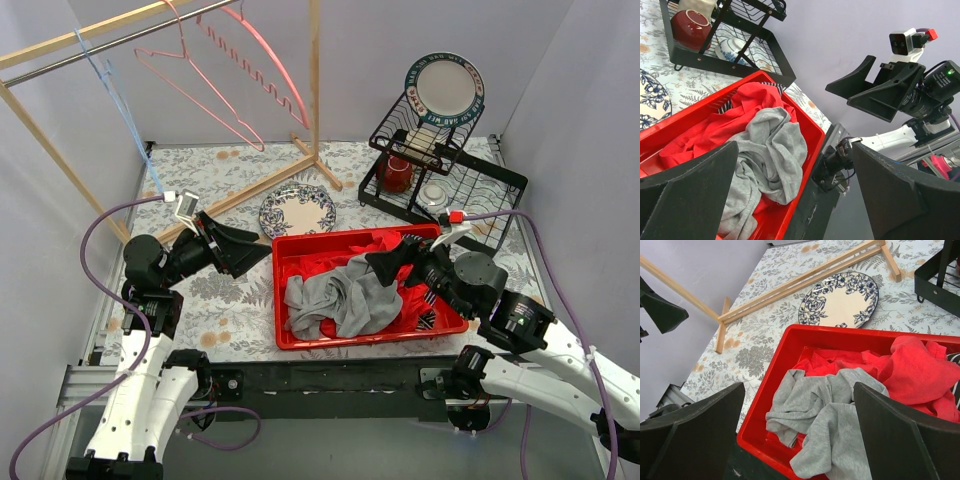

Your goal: Remove the tank top from the hanger

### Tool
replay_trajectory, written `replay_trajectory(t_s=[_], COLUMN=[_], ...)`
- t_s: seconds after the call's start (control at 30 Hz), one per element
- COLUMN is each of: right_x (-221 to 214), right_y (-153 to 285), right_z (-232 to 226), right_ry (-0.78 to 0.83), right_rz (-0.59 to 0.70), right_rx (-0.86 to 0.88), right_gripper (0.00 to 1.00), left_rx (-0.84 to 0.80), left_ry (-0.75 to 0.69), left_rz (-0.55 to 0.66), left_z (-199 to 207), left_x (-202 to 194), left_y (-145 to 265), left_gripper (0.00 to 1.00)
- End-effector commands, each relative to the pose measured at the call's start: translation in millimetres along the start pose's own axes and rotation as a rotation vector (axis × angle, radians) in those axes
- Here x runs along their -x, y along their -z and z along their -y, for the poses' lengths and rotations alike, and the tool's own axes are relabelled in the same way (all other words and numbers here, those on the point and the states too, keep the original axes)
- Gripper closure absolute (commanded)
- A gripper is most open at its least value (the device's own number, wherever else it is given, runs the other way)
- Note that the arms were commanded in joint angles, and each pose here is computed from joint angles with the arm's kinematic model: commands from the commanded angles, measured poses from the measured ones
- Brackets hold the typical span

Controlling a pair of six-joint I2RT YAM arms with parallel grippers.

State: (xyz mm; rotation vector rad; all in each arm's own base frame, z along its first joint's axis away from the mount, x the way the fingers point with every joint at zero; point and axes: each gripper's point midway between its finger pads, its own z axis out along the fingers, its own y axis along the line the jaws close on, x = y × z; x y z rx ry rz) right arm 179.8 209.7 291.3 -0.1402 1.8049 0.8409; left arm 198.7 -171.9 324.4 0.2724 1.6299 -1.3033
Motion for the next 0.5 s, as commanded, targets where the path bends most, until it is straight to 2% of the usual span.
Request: replay_trajectory(t_s=[0.0, 0.47], right_x=[11.7, 14.3], right_y=[0.4, 0.5], right_z=[-6.4, -8.8], right_ry=[-0.024, -0.022], right_rz=[0.045, 0.048], right_rx=[0.024, 0.031], right_gripper=[0.03, 0.02], left_rx=[-0.039, -0.043], left_ry=[-0.020, -0.017], left_rz=[-0.002, -0.005], left_z=[11.3, 12.8], left_x=[1.3, 2.2], left_y=[1.6, 1.2], left_gripper=[0.02, 0.02])
